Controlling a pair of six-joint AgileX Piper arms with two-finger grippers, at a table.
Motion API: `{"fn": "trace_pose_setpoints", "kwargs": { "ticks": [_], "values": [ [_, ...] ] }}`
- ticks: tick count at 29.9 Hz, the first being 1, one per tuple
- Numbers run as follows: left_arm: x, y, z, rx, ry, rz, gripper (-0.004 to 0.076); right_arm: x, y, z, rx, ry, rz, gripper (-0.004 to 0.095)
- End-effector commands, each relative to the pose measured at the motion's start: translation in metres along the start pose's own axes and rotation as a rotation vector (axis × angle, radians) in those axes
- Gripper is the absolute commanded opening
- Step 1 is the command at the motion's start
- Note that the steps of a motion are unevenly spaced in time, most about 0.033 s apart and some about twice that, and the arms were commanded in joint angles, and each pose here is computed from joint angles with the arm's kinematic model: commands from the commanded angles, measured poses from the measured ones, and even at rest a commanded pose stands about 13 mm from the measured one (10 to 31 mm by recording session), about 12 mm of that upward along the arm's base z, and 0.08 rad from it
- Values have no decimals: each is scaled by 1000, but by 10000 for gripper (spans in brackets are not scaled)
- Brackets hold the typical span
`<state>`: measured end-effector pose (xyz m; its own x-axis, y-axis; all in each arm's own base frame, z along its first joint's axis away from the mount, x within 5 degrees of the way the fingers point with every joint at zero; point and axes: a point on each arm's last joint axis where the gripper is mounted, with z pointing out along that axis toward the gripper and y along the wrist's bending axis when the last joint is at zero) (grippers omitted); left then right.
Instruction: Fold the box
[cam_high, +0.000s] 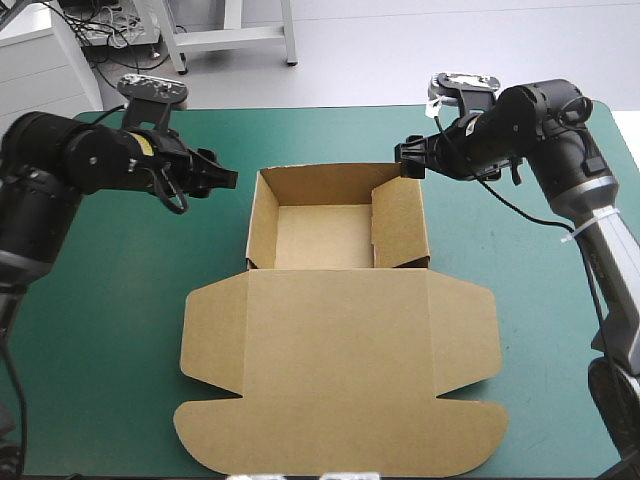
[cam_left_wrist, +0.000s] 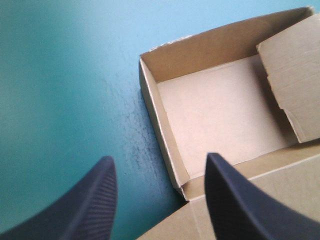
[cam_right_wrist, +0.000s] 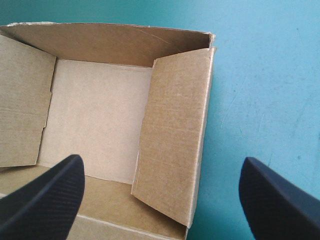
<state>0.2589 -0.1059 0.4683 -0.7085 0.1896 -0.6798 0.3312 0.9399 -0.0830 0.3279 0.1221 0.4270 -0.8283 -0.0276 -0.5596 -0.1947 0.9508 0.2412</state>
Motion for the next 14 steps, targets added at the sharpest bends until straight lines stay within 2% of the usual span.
{"fn": "trace_pose_setpoints", "kwargs": {
  "ticks": [1,4,6,10,14],
  "values": [
    [11,-4,-58,31,-103,92,199,0,3,-25,-18,-57,-2,756],
    [19,-1,-84,-6,-163,129,36,-2,-1,-19,19,-52,-12,756],
    [26,-1,-97,-7,-192,134,-31,-3,-3,-14,48,-46,-21,756],
    [47,0,-113,-5,-206,134,-32,-5,-7,1,74,-19,-30,756],
    [75,3,-103,-6,-132,132,-32,-7,-9,26,84,35,-24,756]
  ]
}}
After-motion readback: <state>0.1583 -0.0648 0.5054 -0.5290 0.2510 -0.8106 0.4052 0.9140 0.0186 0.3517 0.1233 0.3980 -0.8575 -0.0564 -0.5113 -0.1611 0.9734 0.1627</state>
